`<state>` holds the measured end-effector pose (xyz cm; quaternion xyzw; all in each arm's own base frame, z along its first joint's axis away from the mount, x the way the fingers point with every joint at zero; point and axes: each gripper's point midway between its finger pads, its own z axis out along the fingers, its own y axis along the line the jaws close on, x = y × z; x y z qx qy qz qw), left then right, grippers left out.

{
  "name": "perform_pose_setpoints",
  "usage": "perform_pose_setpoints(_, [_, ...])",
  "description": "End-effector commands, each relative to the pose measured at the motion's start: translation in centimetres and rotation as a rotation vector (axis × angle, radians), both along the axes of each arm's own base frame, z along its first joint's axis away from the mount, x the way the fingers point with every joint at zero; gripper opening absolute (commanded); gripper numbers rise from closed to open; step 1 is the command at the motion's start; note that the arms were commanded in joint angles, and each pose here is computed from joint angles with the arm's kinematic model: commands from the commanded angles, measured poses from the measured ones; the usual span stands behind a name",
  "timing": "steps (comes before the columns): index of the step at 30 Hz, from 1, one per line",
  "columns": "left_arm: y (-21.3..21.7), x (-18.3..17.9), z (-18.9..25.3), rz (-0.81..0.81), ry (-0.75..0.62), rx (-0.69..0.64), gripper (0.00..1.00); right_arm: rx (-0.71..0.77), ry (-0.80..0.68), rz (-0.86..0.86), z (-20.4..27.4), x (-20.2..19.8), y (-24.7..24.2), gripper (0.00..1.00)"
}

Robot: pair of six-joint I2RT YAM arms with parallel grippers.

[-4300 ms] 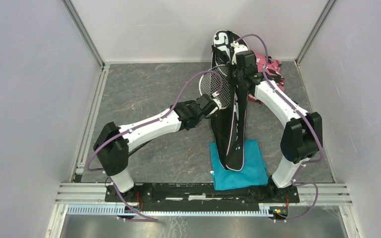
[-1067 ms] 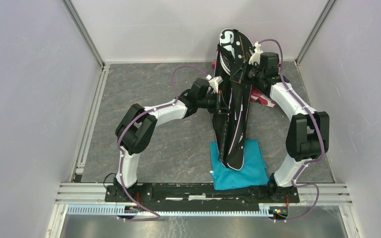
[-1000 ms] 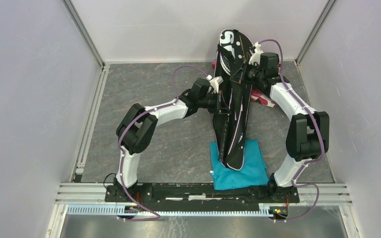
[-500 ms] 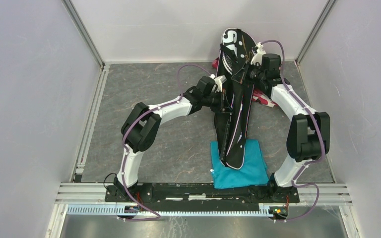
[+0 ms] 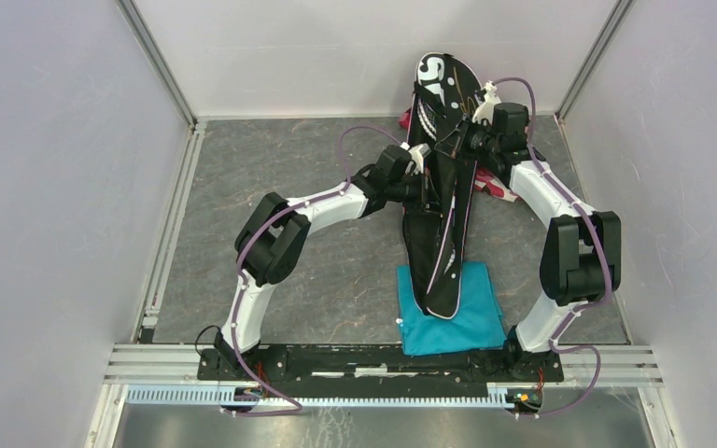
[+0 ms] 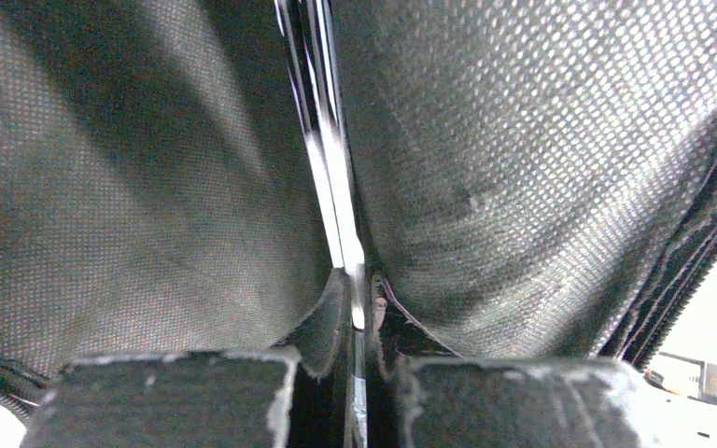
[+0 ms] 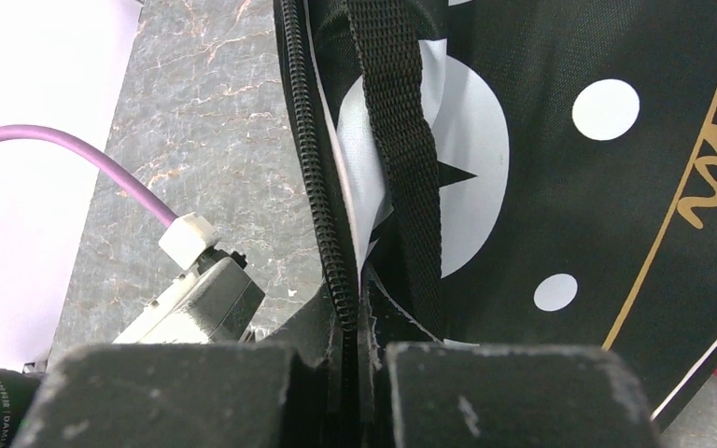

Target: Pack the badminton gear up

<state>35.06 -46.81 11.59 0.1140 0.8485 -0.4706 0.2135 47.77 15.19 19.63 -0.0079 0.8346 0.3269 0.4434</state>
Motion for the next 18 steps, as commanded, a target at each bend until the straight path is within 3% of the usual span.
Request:
perform_pose_setpoints(1, [-1.3, 1.6, 3.3, -0.001, -0.121, -0.13, 0.06, 0.059, -0.023, 0.11, 3.4, -1.9, 2.1, 0.0])
perform_pose_setpoints(5, [0.2, 0.8, 3.2, -0.05, -0.16, -0.12, 0.29, 0.035, -0.047, 0.104, 4.1, -1.6, 1.4, 0.0])
perform_pose_setpoints(10, [4.0, 1.1, 5.3, -0.091, -0.285, -0.079, 0.66, 0.005, -0.06, 0.118, 4.7, -1.6, 0.8, 0.0])
perform_pose_setpoints(13, [6.3, 0.6, 6.7, -0.136, -0.379, -0.033, 0.75, -0.009, -0.079, 0.127, 5.3, -1.6, 0.7, 0.0])
perform_pose_setpoints(18, [10.7, 0.9, 7.9, -0.121, -0.564, 0.12, 0.8, -0.017, -0.112, 0.152, 6.7, -1.8, 0.9, 0.0])
